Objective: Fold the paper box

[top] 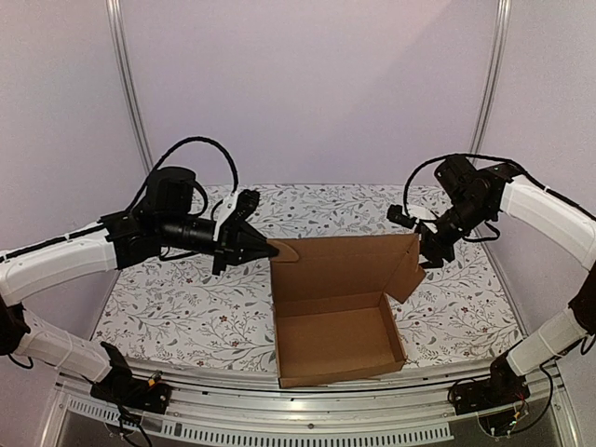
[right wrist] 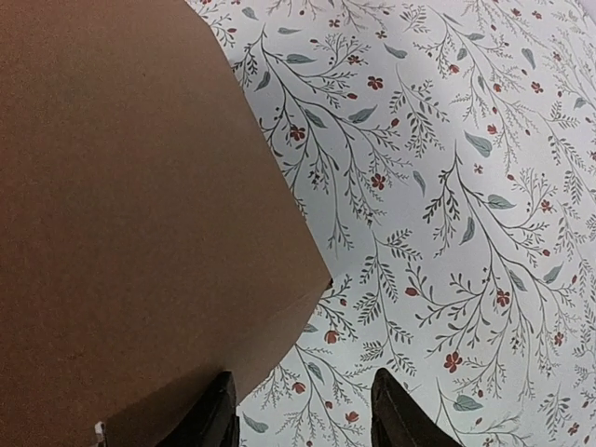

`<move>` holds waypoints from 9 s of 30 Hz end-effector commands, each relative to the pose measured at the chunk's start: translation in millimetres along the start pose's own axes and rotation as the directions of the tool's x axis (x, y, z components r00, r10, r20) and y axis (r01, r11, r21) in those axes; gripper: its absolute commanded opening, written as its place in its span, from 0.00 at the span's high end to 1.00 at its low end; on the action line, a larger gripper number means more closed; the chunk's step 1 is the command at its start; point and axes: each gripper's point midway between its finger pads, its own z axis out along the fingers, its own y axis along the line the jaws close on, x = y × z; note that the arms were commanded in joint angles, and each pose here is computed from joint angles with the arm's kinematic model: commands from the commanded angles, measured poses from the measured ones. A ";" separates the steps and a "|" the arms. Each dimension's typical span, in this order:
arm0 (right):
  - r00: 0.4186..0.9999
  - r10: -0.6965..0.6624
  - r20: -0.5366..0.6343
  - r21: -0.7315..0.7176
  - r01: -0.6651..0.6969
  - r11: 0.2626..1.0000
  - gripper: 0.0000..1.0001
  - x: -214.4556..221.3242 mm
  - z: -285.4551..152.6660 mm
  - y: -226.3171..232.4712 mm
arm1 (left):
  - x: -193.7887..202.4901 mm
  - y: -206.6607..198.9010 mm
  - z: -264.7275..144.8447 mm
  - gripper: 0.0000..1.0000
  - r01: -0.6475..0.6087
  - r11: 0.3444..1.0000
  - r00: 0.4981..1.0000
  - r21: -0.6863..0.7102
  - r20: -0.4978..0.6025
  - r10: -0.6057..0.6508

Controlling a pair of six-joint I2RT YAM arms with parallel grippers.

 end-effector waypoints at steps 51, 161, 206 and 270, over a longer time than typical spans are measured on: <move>0.967 -0.045 0.250 0.015 0.042 0.999 0.46 -120.7 50.8 -125.1 | 31.8 65.7 -44.6 1.00 0.119 0.920 0.986 -0.374 -0.065 -0.154; 0.965 0.253 -0.066 -0.322 -0.261 0.910 0.31 70.2 -10.8 27.6 | 62.0 -65.5 26.2 1.00 -0.198 0.971 0.919 -0.134 -0.371 0.136; 0.886 0.436 -0.157 -0.036 -0.446 0.894 0.31 93.9 50.9 -71.1 | 67.0 -91.7 34.9 1.00 -0.383 0.922 0.791 -0.057 -0.536 0.295; 0.243 -0.849 -0.470 0.058 0.968 0.245 0.94 -73.8 162.7 204.7 | 64.8 -41.5 11.5 1.00 -0.190 0.943 0.907 -0.274 -0.417 0.062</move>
